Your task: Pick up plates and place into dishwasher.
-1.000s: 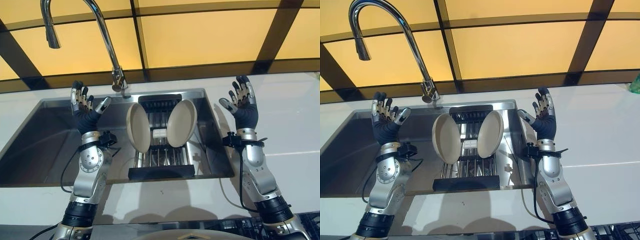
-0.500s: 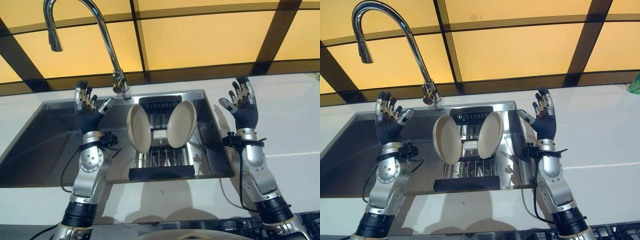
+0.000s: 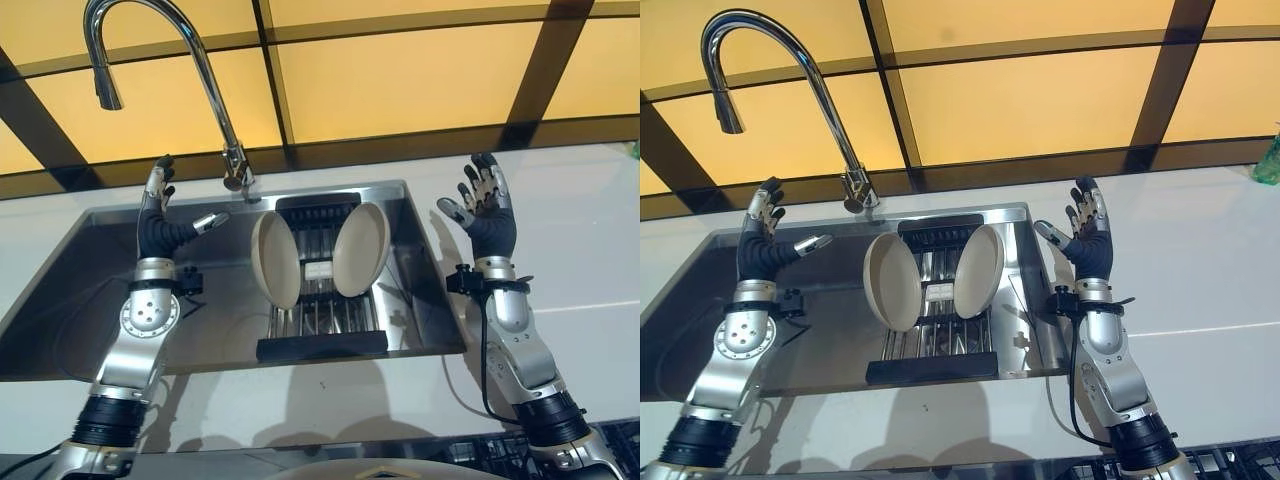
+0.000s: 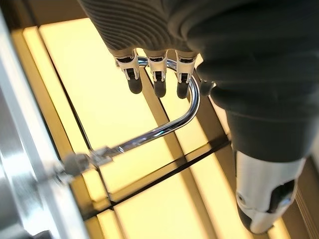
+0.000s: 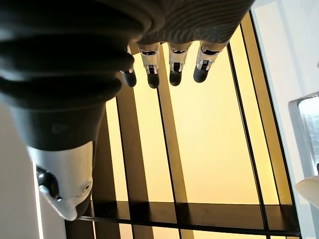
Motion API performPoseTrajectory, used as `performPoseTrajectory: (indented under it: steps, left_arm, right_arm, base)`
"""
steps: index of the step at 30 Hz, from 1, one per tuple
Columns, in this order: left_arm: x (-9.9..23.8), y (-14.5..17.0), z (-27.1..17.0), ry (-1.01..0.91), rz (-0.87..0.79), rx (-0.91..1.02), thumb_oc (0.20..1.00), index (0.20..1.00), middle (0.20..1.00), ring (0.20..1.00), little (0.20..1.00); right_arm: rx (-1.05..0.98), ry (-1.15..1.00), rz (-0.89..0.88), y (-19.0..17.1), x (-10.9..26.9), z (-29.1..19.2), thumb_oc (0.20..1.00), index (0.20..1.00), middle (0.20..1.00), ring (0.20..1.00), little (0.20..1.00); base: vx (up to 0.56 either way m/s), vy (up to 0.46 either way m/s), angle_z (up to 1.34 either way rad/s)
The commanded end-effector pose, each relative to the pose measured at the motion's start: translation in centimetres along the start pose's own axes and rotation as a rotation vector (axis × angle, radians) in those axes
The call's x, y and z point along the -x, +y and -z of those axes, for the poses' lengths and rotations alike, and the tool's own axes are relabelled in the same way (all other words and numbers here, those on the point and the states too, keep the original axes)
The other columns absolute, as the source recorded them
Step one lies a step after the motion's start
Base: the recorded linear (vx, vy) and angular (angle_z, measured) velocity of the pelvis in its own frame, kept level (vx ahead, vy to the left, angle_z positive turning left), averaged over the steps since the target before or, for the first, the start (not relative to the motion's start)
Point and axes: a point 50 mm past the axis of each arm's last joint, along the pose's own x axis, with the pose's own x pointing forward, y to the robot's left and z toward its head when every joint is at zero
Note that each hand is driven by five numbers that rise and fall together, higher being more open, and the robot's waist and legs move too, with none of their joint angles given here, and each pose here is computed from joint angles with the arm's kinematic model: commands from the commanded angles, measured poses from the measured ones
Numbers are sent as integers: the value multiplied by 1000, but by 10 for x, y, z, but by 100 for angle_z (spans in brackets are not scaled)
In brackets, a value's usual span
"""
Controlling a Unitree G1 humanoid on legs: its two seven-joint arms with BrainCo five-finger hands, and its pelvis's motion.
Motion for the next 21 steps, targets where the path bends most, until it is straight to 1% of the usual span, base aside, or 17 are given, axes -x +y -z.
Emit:
performPoseTrajectory:
  steps: [1, 6, 11, 16, 21]
  left_arm:
    - [-27, 43, -15, -107, -72, -263, 1000, 1000, 1000, 1000, 1000]
    - [-27, 55, -12, -135, -57, -453, 1000, 1000, 1000, 1000, 1000]
    - [-20, 52, -12, -212, 33, -660, 1000, 1000, 1000, 1000, 1000]
    - [-17, 55, -9, -273, 51, -785, 1000, 1000, 1000, 1000, 1000]
    - [-14, 53, -6, -318, 126, -938, 1000, 1000, 1000, 1000, 1000]
  right_arm:
    - [-13, -55, -12, -4, -9, -12, 1000, 1000, 1000, 1000, 1000]
    - [0, -42, -19, -8, -7, -12, 1000, 1000, 1000, 1000, 1000]
    - [12, -27, -23, -15, -4, -12, 1000, 1000, 1000, 1000, 1000]
    - [19, -6, -29, -19, -2, -10, 1000, 1000, 1000, 1000, 1000]
    - [30, 15, -32, -23, 0, -8, 1000, 1000, 1000, 1000, 1000]
  base:
    - [23, 42, -1]
    - [31, 41, -5]
    - [52, 47, -3]
    - [61, 38, -1]
    - [54, 42, -1]
